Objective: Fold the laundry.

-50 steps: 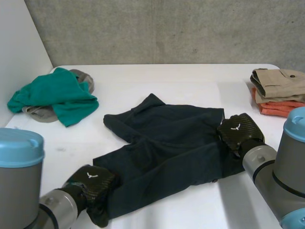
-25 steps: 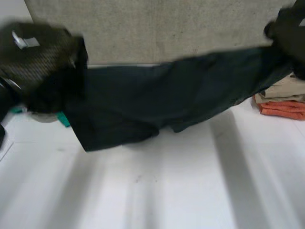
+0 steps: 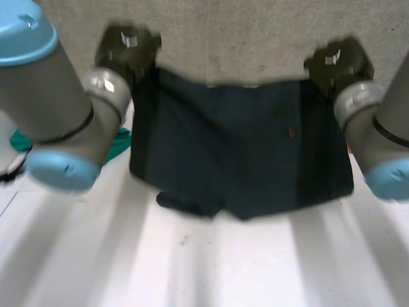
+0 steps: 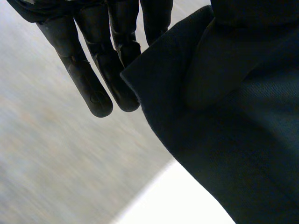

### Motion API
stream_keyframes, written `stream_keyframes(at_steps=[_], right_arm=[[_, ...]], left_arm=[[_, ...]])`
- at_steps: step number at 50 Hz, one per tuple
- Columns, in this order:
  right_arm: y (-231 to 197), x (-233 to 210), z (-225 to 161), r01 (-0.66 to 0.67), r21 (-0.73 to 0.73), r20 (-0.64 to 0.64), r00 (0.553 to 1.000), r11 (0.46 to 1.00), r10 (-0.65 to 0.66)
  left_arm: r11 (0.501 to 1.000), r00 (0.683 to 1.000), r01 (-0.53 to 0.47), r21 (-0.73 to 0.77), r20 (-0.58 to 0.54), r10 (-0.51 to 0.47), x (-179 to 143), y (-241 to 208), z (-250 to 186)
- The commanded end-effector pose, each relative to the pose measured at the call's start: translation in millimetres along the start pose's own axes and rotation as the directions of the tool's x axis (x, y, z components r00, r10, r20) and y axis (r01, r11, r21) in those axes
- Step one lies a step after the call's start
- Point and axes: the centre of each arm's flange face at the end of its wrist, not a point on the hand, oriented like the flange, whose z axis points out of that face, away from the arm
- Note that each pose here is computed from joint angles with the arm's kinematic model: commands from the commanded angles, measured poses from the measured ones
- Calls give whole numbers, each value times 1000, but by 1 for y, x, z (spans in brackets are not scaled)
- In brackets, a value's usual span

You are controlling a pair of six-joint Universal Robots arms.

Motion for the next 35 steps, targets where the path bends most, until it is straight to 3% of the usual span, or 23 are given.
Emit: stream_keyframes(at_steps=[1,5,7,11,19,24,35], right_arm=[[-73,59,53,38,439,-403,902,897,159],[-104,83,50,102,590,-489,834,801,255],[-111,84,48,114,617,-488,832,779,264],[-115,71,47,102,636,-440,862,765,251],[-60,15,55,-39,509,-241,953,860,186],[6,-43,57,-86,347,-81,989,934,121],[96,-114,0,-22,-6,197,980,1000,23]], left_arm=[[847,961,-157,508,278,11,-50,-99,51],[768,941,-186,613,336,-40,-64,-128,48],[771,942,-185,609,333,-37,-63,-127,47],[827,956,-163,539,293,-3,-53,-107,44],[930,981,-127,344,181,68,-28,-46,9],[988,991,-111,108,84,102,3,28,-19],[959,983,-171,-227,-102,151,54,117,-98]])
